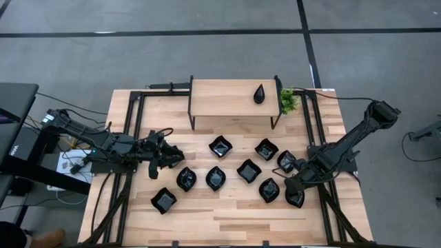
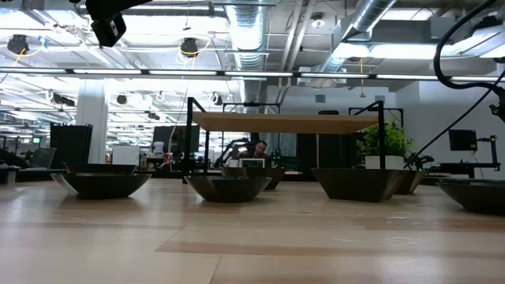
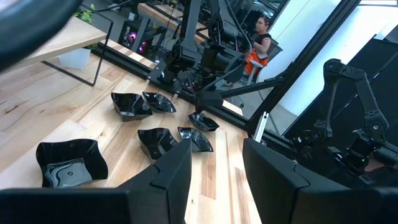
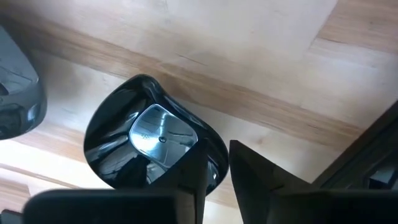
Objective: Pick & Place Mini shaped plates
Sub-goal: Put the leaf-shaped plate on the shelf
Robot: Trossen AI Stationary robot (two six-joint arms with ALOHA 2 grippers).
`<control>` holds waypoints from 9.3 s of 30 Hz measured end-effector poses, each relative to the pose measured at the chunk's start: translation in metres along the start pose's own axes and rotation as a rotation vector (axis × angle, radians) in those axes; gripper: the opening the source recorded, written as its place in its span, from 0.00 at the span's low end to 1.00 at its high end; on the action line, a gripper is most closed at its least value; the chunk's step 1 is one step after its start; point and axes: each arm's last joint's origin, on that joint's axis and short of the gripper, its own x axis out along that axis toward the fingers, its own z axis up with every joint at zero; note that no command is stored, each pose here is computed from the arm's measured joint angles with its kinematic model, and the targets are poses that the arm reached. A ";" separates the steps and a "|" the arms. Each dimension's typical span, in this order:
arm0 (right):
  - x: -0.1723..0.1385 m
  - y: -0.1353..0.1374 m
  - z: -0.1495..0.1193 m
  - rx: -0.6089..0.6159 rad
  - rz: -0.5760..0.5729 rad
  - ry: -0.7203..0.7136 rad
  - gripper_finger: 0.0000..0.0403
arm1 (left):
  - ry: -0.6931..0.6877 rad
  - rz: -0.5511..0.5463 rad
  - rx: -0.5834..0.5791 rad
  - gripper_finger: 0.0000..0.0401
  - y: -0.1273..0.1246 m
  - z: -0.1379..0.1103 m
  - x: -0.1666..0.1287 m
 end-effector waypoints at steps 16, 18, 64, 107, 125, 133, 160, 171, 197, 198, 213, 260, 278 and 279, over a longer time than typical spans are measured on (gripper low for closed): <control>0.000 0.001 0.000 -0.056 0.008 -0.008 0.36 | 0.000 0.000 0.004 0.36 0.000 0.000 0.000; 0.000 0.002 0.000 -0.059 0.024 -0.003 0.35 | 0.000 0.000 0.004 0.36 0.000 0.000 0.000; 0.022 0.001 0.000 -0.076 0.070 0.014 0.27 | -0.011 0.007 -0.003 0.36 0.000 0.001 0.000; 0.008 0.006 -0.005 -0.093 0.036 0.002 0.15 | -0.027 -0.003 -0.010 0.36 -0.001 0.002 0.000; 0.008 0.007 -0.005 -0.094 0.052 -0.022 0.01 | -0.027 -0.003 -0.010 0.36 -0.001 0.002 0.000; 0.008 0.007 -0.005 -0.094 0.055 -0.027 0.01 | -0.027 -0.003 -0.009 0.36 -0.001 0.002 0.000; -0.040 0.009 -0.014 -0.134 0.082 -0.038 0.00 | -0.026 -0.003 0.001 0.36 -0.001 0.002 0.000; -0.076 0.031 -0.011 -0.222 0.632 -0.264 0.00 | -0.026 -0.002 0.001 0.36 -0.001 0.002 0.000; -0.134 0.074 0.069 -0.441 1.028 -0.793 0.00 | -0.027 -0.002 0.001 0.36 -0.001 0.002 0.000; -0.136 0.074 0.072 -0.434 1.026 -0.799 0.00 | -0.027 -0.002 0.002 0.36 -0.001 0.002 0.000; -0.216 0.080 0.149 -0.416 0.725 -0.790 0.00 | -0.026 -0.002 0.001 0.36 -0.001 0.002 0.000; -0.242 0.064 0.348 -0.273 0.345 -0.397 0.00 | -0.027 -0.002 0.001 0.36 -0.001 0.002 0.000; -0.240 0.075 0.347 -0.276 0.362 -0.412 0.00 | -0.030 -0.003 0.000 0.36 -0.001 0.003 0.000; -0.240 0.075 0.347 -0.277 0.362 -0.411 0.00 | -0.030 -0.004 0.000 0.36 -0.001 0.003 0.000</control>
